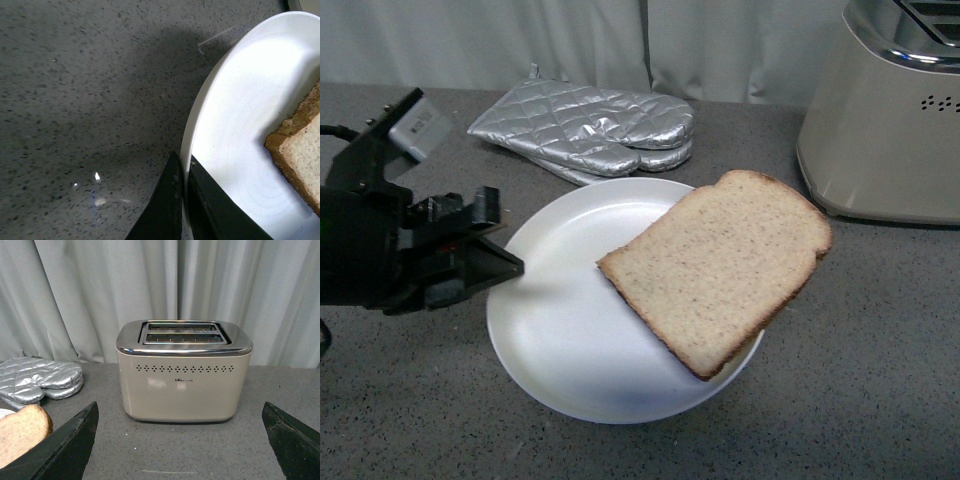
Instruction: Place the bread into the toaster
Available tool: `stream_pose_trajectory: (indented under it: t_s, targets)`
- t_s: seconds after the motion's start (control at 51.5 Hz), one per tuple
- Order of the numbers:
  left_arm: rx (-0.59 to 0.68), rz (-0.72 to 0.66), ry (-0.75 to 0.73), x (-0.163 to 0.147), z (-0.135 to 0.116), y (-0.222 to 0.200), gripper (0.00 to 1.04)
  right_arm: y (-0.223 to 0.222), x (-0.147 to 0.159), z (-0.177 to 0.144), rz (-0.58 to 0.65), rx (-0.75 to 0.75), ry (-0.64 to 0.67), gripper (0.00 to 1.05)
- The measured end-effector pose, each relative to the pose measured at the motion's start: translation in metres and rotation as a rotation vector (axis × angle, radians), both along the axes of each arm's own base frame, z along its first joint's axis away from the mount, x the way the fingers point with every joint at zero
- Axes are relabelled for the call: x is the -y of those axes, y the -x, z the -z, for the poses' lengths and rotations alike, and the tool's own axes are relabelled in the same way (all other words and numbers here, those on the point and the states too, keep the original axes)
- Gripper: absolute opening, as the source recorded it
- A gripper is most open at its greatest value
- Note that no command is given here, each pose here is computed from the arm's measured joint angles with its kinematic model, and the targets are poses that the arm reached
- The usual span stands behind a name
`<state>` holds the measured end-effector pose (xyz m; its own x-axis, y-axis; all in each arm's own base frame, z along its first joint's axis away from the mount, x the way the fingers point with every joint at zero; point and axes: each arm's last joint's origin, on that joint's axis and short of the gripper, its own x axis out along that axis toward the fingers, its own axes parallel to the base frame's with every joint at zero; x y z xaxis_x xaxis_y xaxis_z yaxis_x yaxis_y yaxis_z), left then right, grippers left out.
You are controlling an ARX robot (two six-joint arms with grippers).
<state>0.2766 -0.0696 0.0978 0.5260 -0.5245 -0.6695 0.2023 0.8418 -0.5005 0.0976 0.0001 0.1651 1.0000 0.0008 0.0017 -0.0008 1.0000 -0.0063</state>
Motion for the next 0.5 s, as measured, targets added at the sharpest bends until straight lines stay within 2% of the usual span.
stream_pose_trajectory:
  t_s: [0.233,0.408,0.505]
  targets:
    - [-0.016,0.027,0.003,0.045,0.013,-0.006,0.04,0.000,0.000,0.000,0.000,0.000,0.000,0.95]
    - [-0.017,0.096,0.021,0.084,0.022,-0.008,0.04,0.000,0.000,0.000,0.000,0.000,0.000,0.95]
    - [-0.030,0.130,0.013,0.095,0.030,-0.005,0.04,0.000,0.000,0.000,0.000,0.000,0.000,0.95]
